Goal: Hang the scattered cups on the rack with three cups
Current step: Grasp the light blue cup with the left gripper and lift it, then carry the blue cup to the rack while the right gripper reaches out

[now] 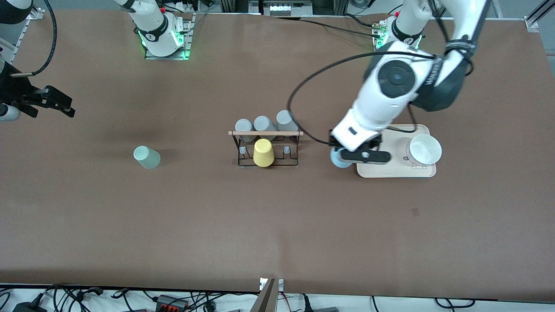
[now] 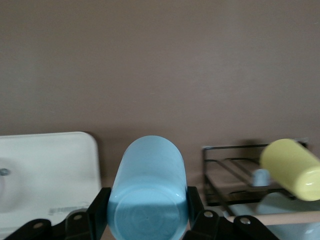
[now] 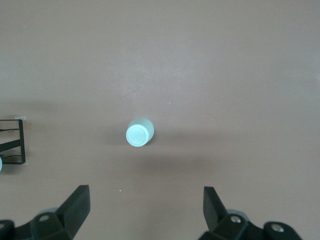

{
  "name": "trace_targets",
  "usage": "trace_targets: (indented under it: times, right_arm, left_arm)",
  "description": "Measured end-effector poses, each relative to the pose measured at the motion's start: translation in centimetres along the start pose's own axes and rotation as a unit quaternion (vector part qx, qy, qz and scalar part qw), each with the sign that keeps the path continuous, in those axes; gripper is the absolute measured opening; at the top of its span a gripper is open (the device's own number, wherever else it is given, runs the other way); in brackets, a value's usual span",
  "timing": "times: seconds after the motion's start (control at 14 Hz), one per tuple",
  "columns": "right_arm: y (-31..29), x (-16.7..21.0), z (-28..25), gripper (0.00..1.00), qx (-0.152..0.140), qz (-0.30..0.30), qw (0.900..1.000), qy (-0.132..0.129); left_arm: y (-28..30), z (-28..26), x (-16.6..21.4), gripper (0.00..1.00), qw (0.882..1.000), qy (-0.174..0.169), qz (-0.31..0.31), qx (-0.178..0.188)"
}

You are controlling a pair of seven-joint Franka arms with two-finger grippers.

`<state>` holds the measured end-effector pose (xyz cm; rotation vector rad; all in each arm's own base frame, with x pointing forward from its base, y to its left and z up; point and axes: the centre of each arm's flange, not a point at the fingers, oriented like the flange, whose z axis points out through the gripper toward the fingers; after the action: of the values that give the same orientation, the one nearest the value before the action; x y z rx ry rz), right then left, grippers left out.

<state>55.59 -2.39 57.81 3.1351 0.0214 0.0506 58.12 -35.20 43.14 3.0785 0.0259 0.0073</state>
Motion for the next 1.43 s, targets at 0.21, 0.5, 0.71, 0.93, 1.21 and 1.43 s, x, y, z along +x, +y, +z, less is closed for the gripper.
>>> trace_targets:
  times: [0.21,0.5,0.71,0.93,1.21,1.43]
  right_arm:
    - [0.0,0.2,0.7,1.00,0.000,0.000,1.000,-0.007]
    - [-0.1,0.8,2.3,1.00,0.001,-0.002,1.000,-0.022]
    - [-0.3,1.1,3.4,1.00,0.001,-0.004,0.999,-0.032]
    - [-0.7,1.6,4.9,1.00,0.001,-0.007,0.999,-0.045]
    - [-2.1,2.2,6.8,1.00,0.001,-0.020,0.998,-0.062]
    - [-2.6,2.3,7.5,1.00,0.001,-0.024,0.997,-0.067]
  left_arm:
    - [7.1,2.7,-2.7,0.65,0.999,-0.012,-0.040,-0.003]
    - [11.1,4.6,-4.0,0.65,0.998,-0.006,-0.058,-0.013]
    - [11.2,4.7,-3.8,0.65,0.998,-0.004,-0.061,-0.016]
    - [11.7,5.5,-4.2,0.65,0.998,-0.008,-0.058,-0.013]
    - [11.7,6.8,-4.0,0.65,0.998,-0.012,-0.059,-0.010]
    - [11.7,8.4,-3.8,0.65,0.998,-0.017,-0.060,-0.007]
